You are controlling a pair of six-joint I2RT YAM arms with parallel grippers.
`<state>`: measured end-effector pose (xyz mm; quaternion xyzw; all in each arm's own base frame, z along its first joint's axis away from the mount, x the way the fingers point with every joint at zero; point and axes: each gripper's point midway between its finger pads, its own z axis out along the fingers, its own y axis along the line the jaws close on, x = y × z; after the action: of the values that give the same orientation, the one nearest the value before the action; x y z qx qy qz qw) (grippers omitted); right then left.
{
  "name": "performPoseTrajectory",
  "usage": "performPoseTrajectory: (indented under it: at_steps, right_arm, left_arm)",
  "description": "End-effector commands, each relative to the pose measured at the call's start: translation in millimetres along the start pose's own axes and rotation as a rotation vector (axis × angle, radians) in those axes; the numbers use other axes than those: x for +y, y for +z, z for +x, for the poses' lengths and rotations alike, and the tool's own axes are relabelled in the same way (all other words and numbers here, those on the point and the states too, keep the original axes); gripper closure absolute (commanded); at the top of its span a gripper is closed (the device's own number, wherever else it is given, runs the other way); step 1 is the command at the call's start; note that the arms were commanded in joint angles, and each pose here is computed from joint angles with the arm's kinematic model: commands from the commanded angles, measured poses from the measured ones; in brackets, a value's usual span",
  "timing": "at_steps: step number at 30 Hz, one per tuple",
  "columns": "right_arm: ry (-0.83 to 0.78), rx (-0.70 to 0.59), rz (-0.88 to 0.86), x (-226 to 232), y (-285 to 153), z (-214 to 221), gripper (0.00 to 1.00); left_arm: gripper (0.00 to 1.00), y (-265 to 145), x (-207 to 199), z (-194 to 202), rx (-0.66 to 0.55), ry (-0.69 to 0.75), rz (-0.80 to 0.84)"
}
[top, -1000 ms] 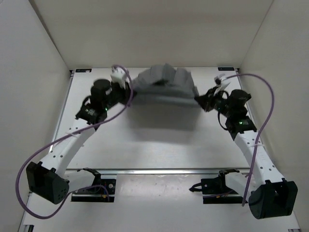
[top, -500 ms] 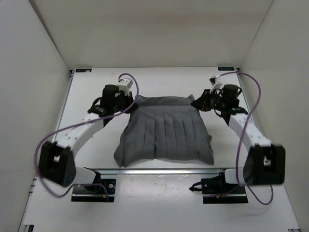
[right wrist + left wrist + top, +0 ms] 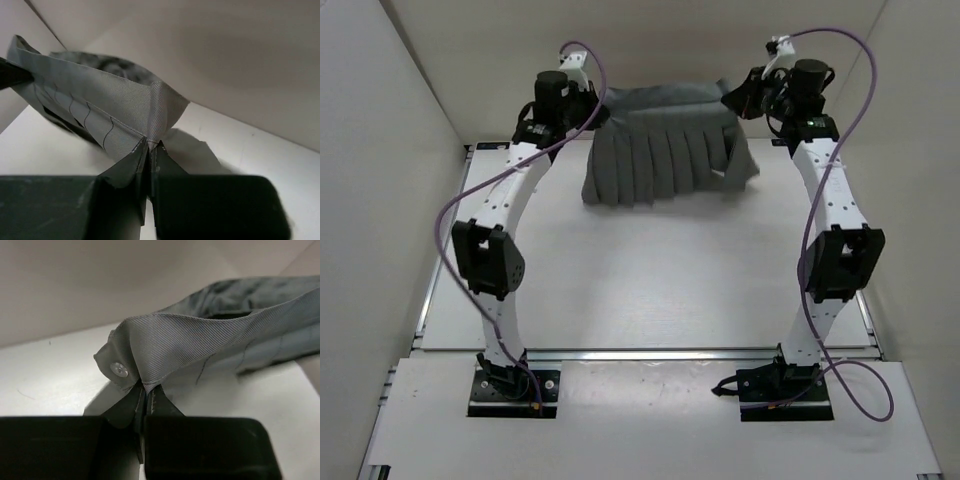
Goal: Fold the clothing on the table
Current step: Flatten the skirt out
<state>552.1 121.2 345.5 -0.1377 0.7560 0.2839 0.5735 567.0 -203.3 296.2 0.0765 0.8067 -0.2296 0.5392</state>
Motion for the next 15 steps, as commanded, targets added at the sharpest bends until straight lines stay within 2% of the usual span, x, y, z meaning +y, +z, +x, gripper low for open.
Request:
performPoseTrajectory:
  at_steps: [1,2,3,4,6,7,8,9,10,11,12,13,15]
  right_arm:
    - [-0.159,-0.157,0.123,1,-57,-73,1.0]
    - [-0.162,-0.122,0.145,-2,-62,-52,1.0]
    - [-0.135,-0.059,0.158,-9,-61,-15,1.0]
    - [-0.154,-0.082,0.161,1,-75,-16,1.0]
    - [-0.093,-0.003,0.158,11,-98,52,1.0]
    - [-0.084,-0.003,0.16,15,-103,65,1.0]
    - [-0.045,0.05,0.163,24,-116,106,1.0]
    - [-0.012,0.096,0.175,29,-128,142,1.0]
    - [0.035,0.163,0.179,34,-138,181,1.0]
    - [0.03,0.162,0.181,43,-148,188,1.0]
    - [0.056,0.2,0.184,49,-159,212,1.0]
    - [0.083,0.247,0.177,55,-166,236,1.0]
    - [0.11,0.259,0.175,66,-175,249,1.0]
  left_arm:
    - [1.0,-74,0,-76,-0.186,0.074,-0.099]
    - [1.0,-84,-4,-65,-0.168,0.094,-0.084]
    - [1.0,-78,0,-33,-0.116,0.12,-0.079]
    - [1.0,-93,-9,-36,-0.143,0.14,-0.061]
    - [1.0,-97,4,37,-0.009,0.144,-0.09]
    - [1.0,-109,14,73,0.054,0.142,-0.123]
    - [1.0,-127,9,78,0.044,0.151,-0.139]
    - [1.0,-131,14,129,0.142,0.16,-0.148]
    - [1.0,-149,13,162,0.186,0.166,-0.164]
    - [1.0,-164,6,166,0.168,0.171,-0.154]
    - [1.0,-174,9,206,0.238,0.163,-0.168]
    - [1.0,-190,9,224,0.253,0.131,-0.171]
    - [1.0,-207,13,242,0.262,0.058,-0.181]
